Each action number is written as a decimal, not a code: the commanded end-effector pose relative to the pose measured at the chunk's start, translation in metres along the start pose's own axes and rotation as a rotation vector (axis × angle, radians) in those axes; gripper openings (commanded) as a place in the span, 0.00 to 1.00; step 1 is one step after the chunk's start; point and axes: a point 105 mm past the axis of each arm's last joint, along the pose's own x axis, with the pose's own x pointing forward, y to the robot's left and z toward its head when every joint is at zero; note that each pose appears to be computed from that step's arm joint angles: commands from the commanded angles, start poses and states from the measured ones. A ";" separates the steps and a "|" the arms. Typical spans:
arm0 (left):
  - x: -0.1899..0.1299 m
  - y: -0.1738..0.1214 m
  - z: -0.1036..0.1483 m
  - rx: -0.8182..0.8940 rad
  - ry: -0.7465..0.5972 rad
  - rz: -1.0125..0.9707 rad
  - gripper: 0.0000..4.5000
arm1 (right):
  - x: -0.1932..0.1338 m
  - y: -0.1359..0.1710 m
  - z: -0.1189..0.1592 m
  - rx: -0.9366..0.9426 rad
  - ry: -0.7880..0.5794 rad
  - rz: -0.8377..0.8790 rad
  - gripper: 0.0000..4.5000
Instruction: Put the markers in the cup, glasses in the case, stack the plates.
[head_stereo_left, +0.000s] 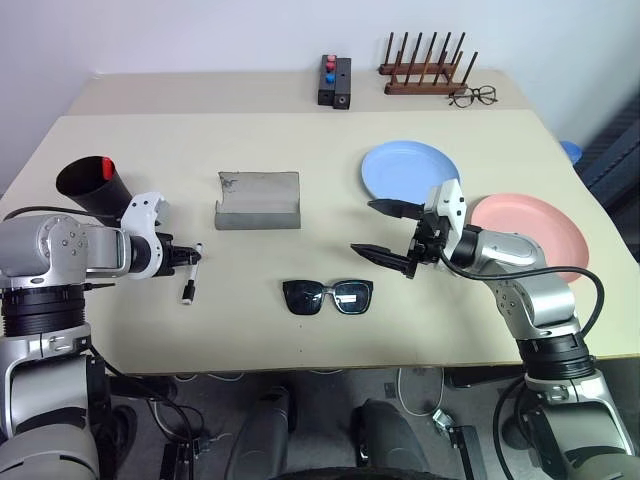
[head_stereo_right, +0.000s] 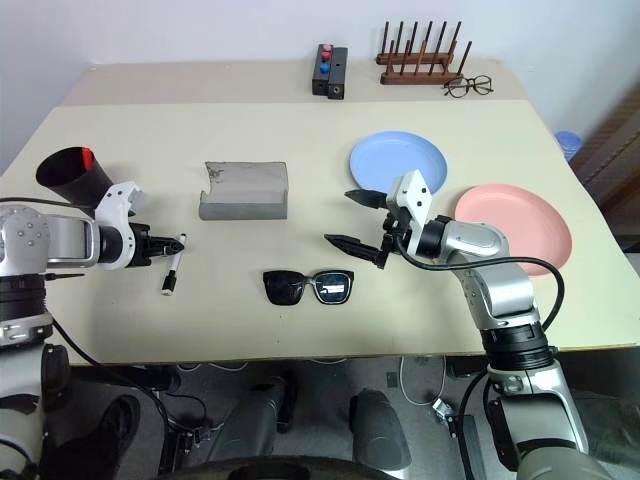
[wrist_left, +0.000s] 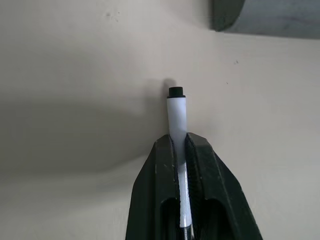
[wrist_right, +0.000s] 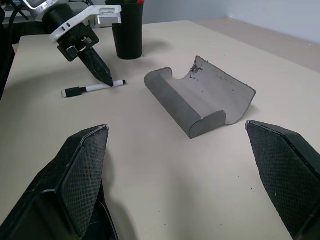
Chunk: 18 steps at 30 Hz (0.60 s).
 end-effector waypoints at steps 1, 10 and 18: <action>0.000 0.000 -0.001 0.044 -0.016 0.000 0.00 | 0.000 0.000 0.016 -0.059 -0.038 0.004 1.00; -0.060 -0.023 0.063 0.267 -0.425 -0.104 0.00 | 0.000 -0.002 0.015 -0.065 -0.033 0.000 1.00; -0.128 -0.021 0.133 0.514 -0.945 0.016 0.00 | 0.004 -0.002 0.015 -0.059 -0.039 0.018 1.00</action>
